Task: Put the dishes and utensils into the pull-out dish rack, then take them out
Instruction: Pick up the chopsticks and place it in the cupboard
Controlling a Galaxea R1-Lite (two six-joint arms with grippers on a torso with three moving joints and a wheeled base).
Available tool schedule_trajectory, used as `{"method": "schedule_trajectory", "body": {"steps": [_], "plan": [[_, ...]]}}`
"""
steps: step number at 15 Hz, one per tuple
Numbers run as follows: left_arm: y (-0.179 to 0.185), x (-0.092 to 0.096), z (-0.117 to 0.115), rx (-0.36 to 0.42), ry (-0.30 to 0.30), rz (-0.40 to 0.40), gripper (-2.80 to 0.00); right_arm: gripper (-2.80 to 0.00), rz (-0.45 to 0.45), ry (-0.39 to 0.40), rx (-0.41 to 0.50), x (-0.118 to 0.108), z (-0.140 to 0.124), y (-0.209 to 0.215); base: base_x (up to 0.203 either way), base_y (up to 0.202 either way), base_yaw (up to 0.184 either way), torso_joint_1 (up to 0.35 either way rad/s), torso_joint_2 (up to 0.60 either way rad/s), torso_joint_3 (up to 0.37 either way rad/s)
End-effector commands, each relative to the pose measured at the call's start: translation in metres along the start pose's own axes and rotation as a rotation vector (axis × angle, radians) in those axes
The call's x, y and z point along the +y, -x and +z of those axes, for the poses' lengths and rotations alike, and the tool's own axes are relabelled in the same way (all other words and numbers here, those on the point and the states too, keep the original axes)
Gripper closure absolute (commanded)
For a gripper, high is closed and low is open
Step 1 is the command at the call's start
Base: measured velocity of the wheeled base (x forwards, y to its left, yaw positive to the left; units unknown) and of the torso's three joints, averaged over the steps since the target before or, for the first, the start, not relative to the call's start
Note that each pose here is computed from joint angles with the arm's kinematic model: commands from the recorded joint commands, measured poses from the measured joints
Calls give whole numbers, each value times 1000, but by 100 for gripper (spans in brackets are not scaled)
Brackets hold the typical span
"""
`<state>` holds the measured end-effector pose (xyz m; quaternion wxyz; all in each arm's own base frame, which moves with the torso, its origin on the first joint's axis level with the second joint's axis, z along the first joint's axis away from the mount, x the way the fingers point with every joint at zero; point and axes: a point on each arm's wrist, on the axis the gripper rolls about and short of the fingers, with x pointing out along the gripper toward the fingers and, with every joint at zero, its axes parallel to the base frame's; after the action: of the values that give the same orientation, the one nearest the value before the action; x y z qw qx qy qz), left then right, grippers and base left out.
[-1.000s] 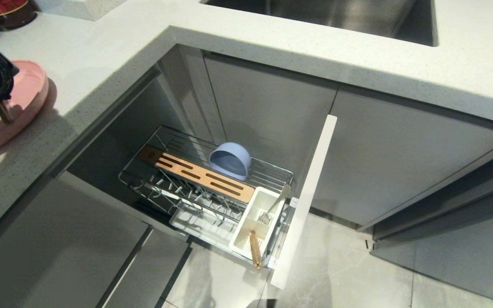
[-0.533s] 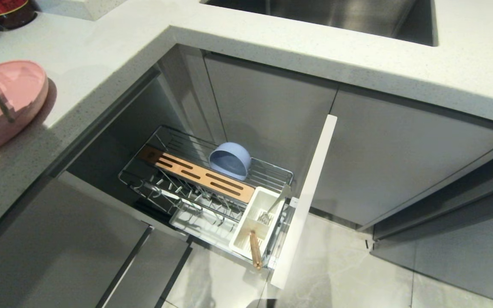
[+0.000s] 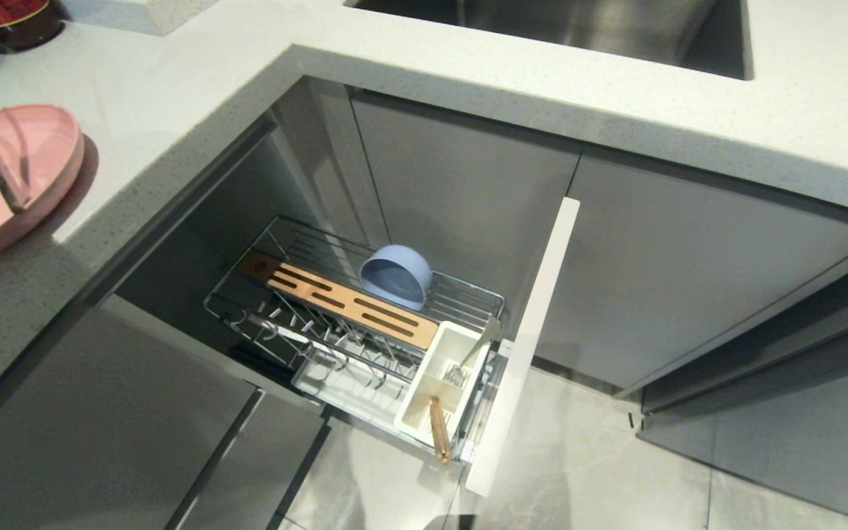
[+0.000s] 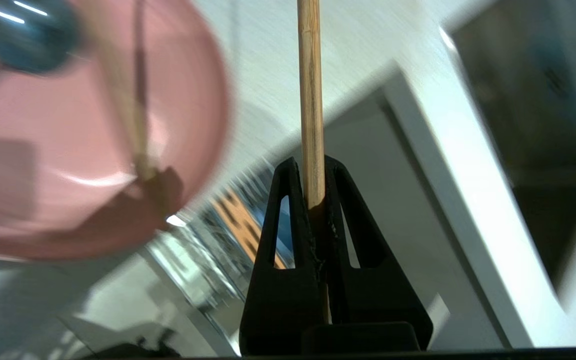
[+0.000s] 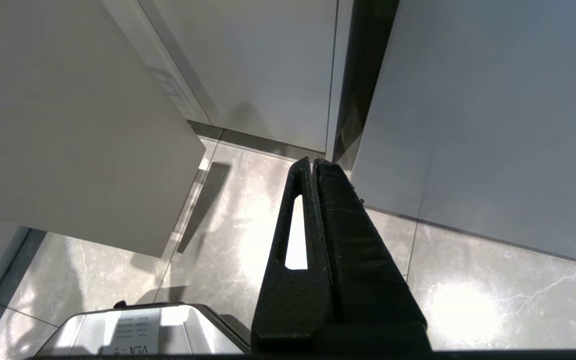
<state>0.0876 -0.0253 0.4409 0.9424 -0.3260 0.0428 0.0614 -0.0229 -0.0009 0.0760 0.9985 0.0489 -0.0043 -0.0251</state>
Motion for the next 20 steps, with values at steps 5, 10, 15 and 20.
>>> {"method": "schedule_trajectory", "body": {"steps": [5, 10, 15, 20], "plan": [[4, -13, -34, 450, -127, -284, 0, 0, 0, -1, -5, 0, 0, 0, 0, 0, 0, 0, 0, 0], [-15, -25, -82, 834, -277, -271, 0, 0, 0, -1, -5, 0, 0, 0, 0, 0, 0, 0, 0, 0], [-43, -29, -134, 1124, -490, -50, 0, 0, 0, -1, -5, 0, 0, 0, 0, 0, 0, 0, 0, 0], [-56, -35, -170, 1288, -597, 43, 0, 0, 0, -1, -5, 0, 0, 0, 0, 0, 0, 0, 0, 0]]}}
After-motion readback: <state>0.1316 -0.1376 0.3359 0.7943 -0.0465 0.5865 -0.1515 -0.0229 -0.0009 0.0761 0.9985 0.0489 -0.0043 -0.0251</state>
